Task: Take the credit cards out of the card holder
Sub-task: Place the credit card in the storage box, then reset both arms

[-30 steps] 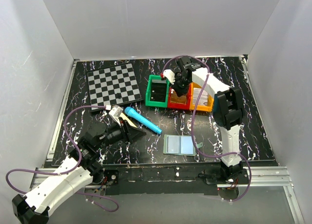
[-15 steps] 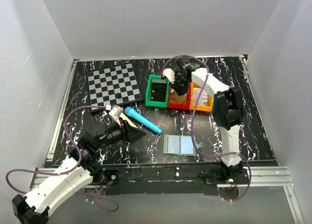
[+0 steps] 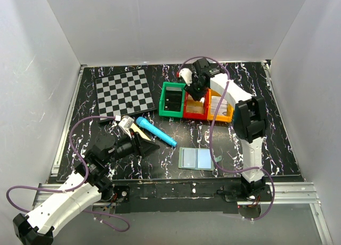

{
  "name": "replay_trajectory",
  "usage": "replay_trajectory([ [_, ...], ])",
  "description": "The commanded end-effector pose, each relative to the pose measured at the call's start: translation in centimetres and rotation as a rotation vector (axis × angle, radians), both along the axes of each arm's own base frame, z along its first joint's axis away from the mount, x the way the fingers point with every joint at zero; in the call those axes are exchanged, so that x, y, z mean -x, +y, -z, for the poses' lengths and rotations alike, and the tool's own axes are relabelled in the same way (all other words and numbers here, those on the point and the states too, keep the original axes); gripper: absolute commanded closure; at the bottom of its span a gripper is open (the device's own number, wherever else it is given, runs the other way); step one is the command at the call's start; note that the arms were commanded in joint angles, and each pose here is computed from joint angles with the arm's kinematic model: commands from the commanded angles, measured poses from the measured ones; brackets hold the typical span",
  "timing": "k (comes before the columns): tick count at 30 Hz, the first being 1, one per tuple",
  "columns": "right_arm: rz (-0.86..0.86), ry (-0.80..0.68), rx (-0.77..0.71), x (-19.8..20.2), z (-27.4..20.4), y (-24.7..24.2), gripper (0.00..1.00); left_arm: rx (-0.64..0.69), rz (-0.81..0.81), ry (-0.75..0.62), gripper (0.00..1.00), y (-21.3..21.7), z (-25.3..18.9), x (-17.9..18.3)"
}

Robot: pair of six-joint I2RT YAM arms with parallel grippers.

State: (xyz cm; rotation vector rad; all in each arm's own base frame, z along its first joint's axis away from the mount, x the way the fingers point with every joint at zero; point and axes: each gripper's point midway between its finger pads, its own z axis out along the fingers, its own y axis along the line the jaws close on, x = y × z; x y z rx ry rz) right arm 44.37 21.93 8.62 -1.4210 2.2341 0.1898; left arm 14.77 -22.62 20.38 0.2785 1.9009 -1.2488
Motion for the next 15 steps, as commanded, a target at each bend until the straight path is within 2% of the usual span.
replay_trajectory([
  [1, 0.305, -0.333, -0.305, -4.6, -15.0, 1.6, 0.48, -0.004, -0.026, -0.01, 0.58, 0.3, -0.4, -0.4],
  [3, 0.411, -0.377, -0.473, -3.6, -20.0, 1.8, 0.17, -0.01, -0.042, -0.007, 0.55, 0.4, -0.5, -0.7],
  [4, 0.427, -0.38, -0.537, -2.7, -21.3, 2.1, 0.13, -0.014, -0.054, -0.009, 0.53, 0.5, -0.6, -0.8],
  [6, 0.474, -0.397, -0.659, -0.4, -23.5, 2.4, 0.11, -0.021, -0.099, -0.004, 0.47, 1.0, -0.7, -1.4],
  [9, 0.574, -0.359, -0.767, 3.6, -22.6, 1.8, 0.1, -0.03, -0.169, 0.007, 0.34, 1.7, -1.1, -2.2],
  [11, 0.67, -0.317, -0.761, 6.1, -21.1, 0.6, 0.09, -0.049, -0.248, 0.033, 0.22, 2.7, -1.1, -3.0],
  [12, 0.681, -0.295, -0.743, 7.9, -20.4, 0.3, 0.09, -0.065, -0.272, 0.054, 0.12, 3.1, -0.9, -3.2],
  [13, 0.697, -0.267, -0.7, 9.6, -18.7, -0.2, 0.09, -0.075, -0.298, 0.088, 0.07, 3.4, -0.8, -3.3],
  [15, 0.716, -0.245, -0.628, 12.9, -16.1, -1.3, 0.08, -0.098, -0.296, 0.132, 0.04, 3.2, -0.7, -3.3],
])
